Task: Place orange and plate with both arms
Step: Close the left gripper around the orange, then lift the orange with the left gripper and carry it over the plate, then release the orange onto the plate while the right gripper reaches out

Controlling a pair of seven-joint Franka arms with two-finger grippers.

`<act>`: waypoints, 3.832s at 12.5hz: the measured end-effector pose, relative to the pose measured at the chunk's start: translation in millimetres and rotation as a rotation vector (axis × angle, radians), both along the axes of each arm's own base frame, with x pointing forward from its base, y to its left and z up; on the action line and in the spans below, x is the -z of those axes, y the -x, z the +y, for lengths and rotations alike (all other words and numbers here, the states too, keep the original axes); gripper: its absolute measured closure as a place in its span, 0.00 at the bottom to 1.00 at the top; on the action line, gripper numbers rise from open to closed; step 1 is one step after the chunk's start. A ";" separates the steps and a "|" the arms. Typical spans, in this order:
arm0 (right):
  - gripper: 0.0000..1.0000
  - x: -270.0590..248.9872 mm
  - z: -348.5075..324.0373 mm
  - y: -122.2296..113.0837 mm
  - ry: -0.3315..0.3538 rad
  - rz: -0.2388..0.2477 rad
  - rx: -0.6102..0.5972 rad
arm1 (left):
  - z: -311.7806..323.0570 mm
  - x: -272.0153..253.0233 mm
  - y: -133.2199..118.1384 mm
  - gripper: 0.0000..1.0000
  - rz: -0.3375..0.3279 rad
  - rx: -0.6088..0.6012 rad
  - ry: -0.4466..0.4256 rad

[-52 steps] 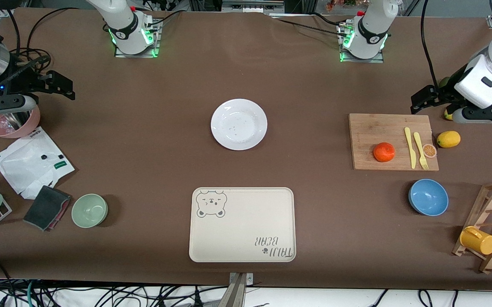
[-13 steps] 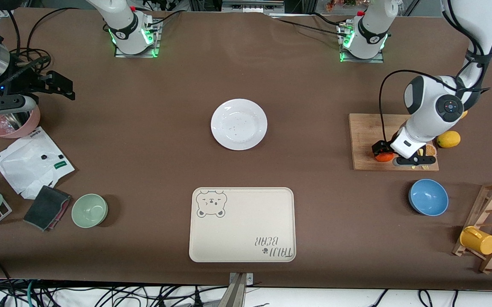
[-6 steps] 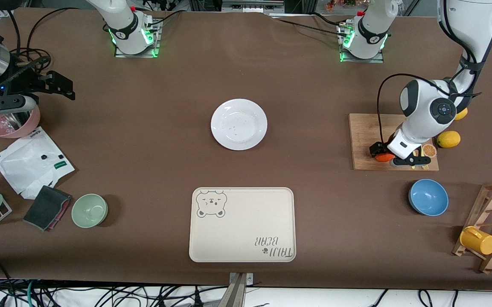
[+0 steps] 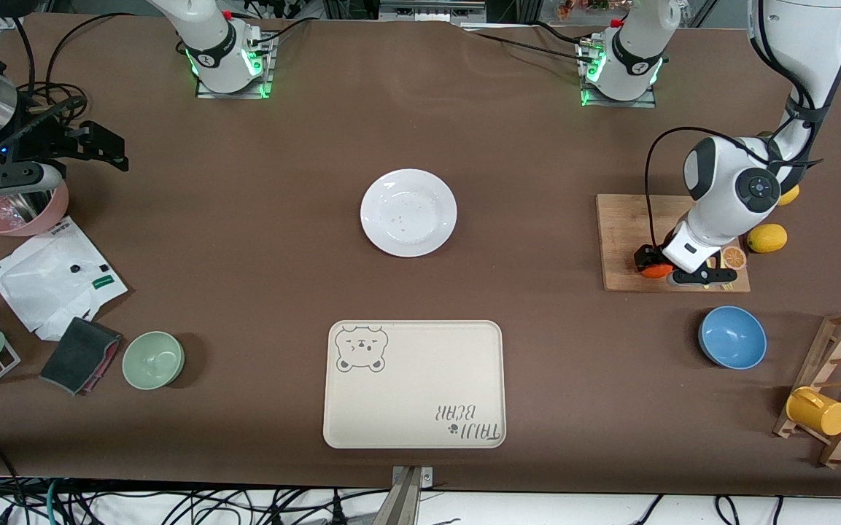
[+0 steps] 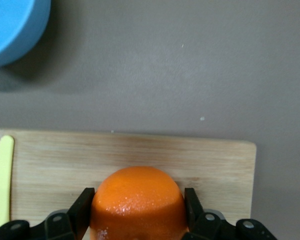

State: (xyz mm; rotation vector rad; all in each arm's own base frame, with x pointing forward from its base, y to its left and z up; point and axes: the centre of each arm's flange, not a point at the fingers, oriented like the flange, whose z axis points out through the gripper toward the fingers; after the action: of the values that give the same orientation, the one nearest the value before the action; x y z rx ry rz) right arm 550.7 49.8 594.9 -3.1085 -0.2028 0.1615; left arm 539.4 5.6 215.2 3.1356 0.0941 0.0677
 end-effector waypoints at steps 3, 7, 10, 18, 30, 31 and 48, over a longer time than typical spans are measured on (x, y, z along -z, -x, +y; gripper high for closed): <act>0.00 0.1 0.4 0.0 0.000 0.000 -0.001 | -27.7 -46.7 -15.2 0.22 0.027 0.043 -0.001; 0.00 0.6 0.6 0.2 0.000 0.002 -0.001 | -90.2 -123.1 -37.8 0.22 0.103 0.023 -0.003; 0.00 0.8 0.4 0.2 0.000 0.002 -0.001 | -179.2 -156.0 -36.4 0.22 0.074 -0.069 0.028; 0.00 1.7 0.0 0.3 0.000 0.005 0.000 | -412.3 -117.3 45.9 0.22 0.159 -0.338 0.044; 0.00 6.9 0.4 0.7 0.001 0.015 -0.001 | -531.6 2.2 103.3 0.22 0.192 -0.410 0.087; 0.00 11.5 1.4 -0.2 -0.003 0.024 -0.001 | -532.4 5.2 104.2 0.16 0.177 -0.396 0.078; 0.00 226.9 133.1 -37.8 -0.555 0.221 0.082 | -287.1 -219.3 -27.0 0.00 0.131 -0.133 -0.210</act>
State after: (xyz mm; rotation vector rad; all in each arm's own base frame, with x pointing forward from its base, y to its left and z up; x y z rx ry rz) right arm 588.5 182.9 368.1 -2.5199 -0.0922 0.3721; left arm 566.4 -281.5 434.5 3.3363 0.3164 -0.1367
